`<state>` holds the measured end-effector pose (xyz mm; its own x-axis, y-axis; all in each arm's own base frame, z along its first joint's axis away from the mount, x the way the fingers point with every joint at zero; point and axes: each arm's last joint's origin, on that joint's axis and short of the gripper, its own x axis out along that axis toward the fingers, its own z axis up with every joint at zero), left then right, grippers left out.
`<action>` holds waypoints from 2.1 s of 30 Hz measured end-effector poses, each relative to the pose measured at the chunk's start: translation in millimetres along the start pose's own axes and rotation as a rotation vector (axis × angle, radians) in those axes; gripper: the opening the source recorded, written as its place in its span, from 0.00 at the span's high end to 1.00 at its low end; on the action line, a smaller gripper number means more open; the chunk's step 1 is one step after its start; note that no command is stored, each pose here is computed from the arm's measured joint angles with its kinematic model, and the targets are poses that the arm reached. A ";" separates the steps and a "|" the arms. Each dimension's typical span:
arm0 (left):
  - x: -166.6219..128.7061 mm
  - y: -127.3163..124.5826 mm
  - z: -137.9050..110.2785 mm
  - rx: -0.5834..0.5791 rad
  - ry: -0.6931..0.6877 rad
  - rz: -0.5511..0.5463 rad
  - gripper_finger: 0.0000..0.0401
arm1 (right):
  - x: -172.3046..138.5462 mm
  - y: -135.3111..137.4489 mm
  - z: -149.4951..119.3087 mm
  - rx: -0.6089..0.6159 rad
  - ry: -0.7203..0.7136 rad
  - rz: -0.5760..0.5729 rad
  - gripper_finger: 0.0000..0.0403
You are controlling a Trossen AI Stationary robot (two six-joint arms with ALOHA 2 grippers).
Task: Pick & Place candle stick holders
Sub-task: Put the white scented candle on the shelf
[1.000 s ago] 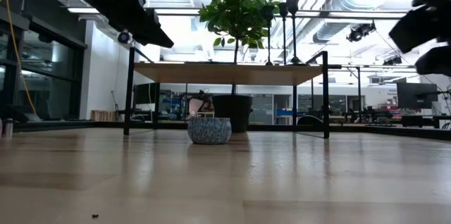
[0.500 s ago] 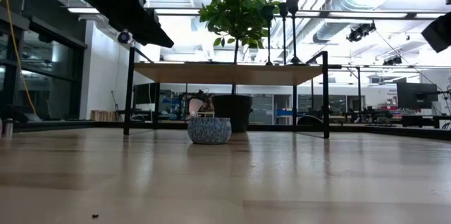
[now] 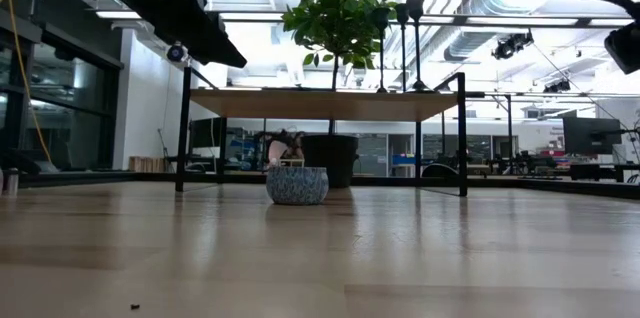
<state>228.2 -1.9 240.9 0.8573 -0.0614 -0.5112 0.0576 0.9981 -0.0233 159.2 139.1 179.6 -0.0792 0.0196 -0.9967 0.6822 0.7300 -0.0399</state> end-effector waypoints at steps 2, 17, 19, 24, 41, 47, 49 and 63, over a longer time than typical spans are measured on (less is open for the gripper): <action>0.0 0.0 0.0 -0.006 0.000 0.000 0.59 | -0.8 -1.2 -0.3 0.014 0.003 -0.005 0.31; 0.0 0.0 0.0 -0.006 0.000 0.000 0.59 | -30.1 -22.2 -1.1 0.086 -0.128 0.111 0.31; 0.1 0.0 0.0 -0.006 0.000 0.000 0.59 | -29.5 -20.9 -1.0 0.092 -0.125 0.117 0.31; 0.1 -0.1 -0.1 -0.007 0.001 -0.001 0.59 | -29.2 -22.8 -1.6 0.186 -0.117 0.101 0.31; 0.1 0.0 -0.5 -0.015 0.005 -0.002 0.59 | -24.1 -19.1 -20.2 0.279 -0.117 0.088 0.31; 0.1 -0.1 -0.4 -0.017 0.005 -0.002 0.59 | -17.1 -12.8 -20.9 0.322 -0.076 0.064 0.31; 0.1 -0.1 -0.4 -0.018 0.005 -0.002 0.59 | -14.5 -10.7 -21.0 0.323 -0.069 0.053 0.31; 0.1 0.0 -0.4 -0.018 0.004 -0.002 0.59 | -13.4 -9.4 -19.6 0.331 -0.113 0.061 0.31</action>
<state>228.1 -1.9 240.5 0.8550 -0.0632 -0.5147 0.0499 0.9980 -0.0397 139.6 145.4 194.7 0.0367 -0.0330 -0.9988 0.8834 0.4684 0.0170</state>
